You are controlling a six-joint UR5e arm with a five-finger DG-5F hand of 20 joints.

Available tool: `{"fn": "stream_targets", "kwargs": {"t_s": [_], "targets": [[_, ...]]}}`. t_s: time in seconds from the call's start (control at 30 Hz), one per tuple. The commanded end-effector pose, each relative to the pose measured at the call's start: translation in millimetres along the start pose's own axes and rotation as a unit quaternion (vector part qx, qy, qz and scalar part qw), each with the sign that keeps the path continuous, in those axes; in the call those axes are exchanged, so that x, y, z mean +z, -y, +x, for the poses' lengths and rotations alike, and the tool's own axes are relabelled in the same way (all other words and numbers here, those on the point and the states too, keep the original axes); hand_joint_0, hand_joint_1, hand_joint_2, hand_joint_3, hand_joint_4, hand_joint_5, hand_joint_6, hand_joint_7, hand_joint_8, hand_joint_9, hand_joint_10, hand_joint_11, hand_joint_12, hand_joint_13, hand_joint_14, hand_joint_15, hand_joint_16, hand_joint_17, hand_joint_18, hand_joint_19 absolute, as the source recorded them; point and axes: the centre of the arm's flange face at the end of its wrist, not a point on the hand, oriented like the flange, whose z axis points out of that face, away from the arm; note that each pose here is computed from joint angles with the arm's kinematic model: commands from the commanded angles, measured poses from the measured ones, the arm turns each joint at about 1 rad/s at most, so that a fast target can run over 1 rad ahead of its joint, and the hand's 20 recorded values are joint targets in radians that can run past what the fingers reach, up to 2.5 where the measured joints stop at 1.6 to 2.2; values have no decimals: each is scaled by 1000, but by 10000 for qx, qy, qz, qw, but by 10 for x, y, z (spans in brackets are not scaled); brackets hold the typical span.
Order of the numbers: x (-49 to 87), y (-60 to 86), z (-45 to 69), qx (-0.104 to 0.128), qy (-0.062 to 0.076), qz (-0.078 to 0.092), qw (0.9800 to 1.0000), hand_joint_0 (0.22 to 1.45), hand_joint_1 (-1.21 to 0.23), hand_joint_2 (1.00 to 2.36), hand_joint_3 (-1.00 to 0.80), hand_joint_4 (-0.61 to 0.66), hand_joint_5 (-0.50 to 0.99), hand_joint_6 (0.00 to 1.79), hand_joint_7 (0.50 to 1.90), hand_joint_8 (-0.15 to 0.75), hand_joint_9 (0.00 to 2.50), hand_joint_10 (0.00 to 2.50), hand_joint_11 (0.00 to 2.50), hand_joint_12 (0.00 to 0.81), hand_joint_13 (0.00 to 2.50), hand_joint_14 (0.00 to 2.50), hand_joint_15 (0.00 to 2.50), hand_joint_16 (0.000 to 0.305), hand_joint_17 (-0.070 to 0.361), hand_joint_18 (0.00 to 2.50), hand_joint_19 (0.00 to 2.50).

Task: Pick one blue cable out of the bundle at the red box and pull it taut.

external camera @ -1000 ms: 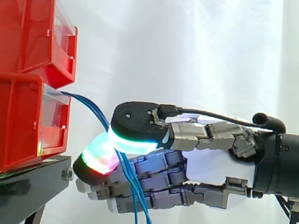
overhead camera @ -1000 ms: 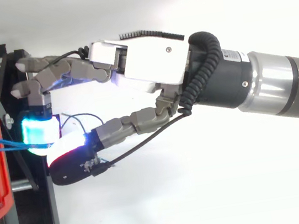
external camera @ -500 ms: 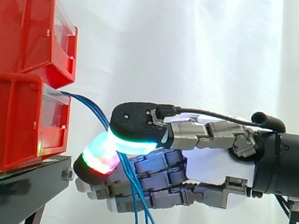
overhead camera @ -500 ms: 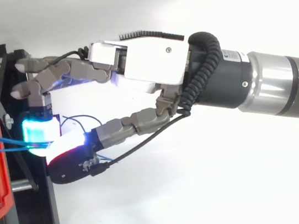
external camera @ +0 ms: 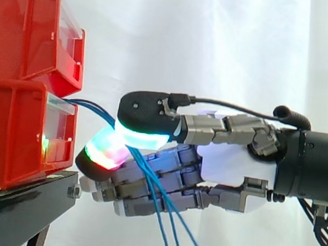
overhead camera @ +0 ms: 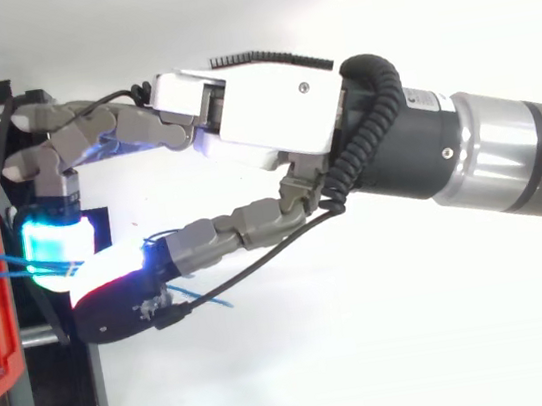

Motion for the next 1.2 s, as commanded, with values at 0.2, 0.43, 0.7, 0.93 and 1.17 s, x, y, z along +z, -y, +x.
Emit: {"fn": "stream_targets", "kwargs": {"t_s": [0.2,0.43,0.7,0.93,1.17], "targets": [[-81,-165,-31,-13,-102,260,9996,644,-884,1023,-91,47,-200,884,1053,297,315,3,130,379,140,0,0,60,135,131,3],[-121,-147,-21,298,-122,425,9986,657,-899,1023,-93,65,-208,895,1037,293,314,3,132,379,147,0,0,60,135,139,0],[-152,-132,-26,559,-151,559,9968,700,-995,1024,-114,131,-210,882,1081,298,345,2,92,388,198,0,0,60,136,260,0],[-162,-128,-16,660,-159,594,9959,716,-1034,1022,-144,117,-233,891,1062,296,342,3,112,388,207,0,0,59,134,266,0],[-160,-125,-27,659,-151,595,9959,724,-1044,1009,-386,155,-255,895,1031,272,338,4,164,383,233,0,0,58,132,293,0]]}}
